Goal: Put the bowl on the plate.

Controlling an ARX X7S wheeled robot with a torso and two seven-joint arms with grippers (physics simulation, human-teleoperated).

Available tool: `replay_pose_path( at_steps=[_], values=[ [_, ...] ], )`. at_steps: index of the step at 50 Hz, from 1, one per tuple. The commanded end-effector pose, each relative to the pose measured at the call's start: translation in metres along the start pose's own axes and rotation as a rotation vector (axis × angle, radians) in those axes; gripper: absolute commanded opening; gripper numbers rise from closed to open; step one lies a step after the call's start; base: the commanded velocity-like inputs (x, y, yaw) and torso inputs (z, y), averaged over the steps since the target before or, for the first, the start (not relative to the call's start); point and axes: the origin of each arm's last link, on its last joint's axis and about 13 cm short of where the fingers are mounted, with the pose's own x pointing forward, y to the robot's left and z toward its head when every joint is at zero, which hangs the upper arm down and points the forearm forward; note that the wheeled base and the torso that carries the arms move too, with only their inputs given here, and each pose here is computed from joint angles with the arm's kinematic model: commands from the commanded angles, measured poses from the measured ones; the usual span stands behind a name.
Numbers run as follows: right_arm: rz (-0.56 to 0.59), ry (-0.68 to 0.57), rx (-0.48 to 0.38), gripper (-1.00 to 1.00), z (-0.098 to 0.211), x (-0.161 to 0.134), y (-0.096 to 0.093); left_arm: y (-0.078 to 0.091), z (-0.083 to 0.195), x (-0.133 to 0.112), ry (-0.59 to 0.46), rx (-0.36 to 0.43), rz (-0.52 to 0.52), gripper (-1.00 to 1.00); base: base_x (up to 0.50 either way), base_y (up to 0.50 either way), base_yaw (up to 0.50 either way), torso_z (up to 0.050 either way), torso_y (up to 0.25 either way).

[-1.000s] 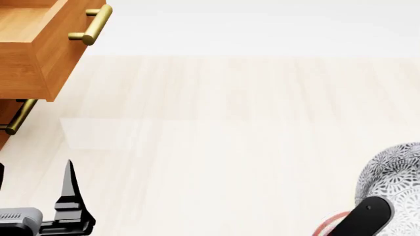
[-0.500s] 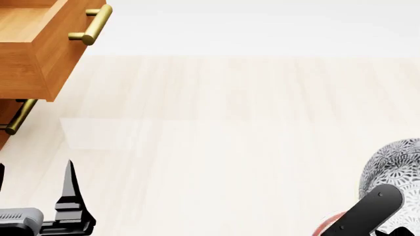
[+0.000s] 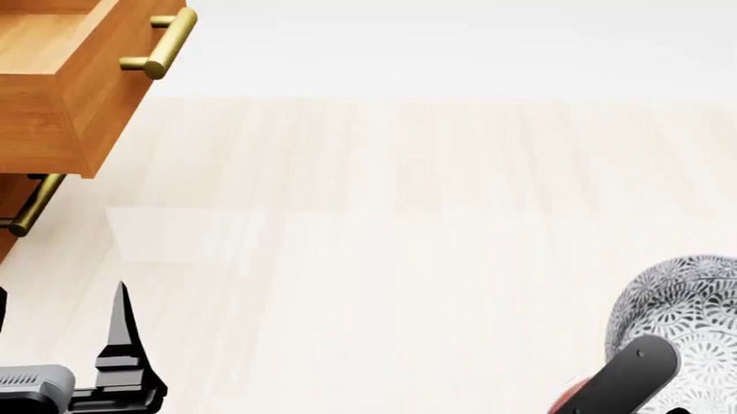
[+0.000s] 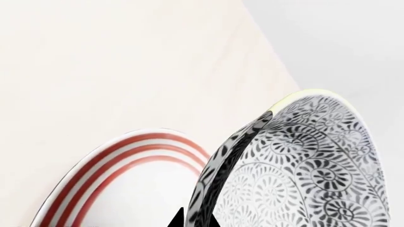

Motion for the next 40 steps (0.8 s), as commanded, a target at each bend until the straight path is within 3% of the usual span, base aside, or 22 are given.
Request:
replay_pose_path(
  at_steps=[1, 40],
  values=[
    [-0.042, -0.02, 0.002, -1.0, 0.003, 0.005, -0.004, 0.002, -0.001, 0.001, 0.015, -0.019, -0.014, 1.0, 0.0, 0.0, 0.0, 0.0, 0.0],
    [-0.005, 0.011, 0.009, -1.0, -0.006, 0.009, 0.006, 0.001, -0.001, 0.001, 0.013, -0.019, -0.017, 1.0, 0.0, 0.0, 0.0, 0.0, 0.001]
  ],
)
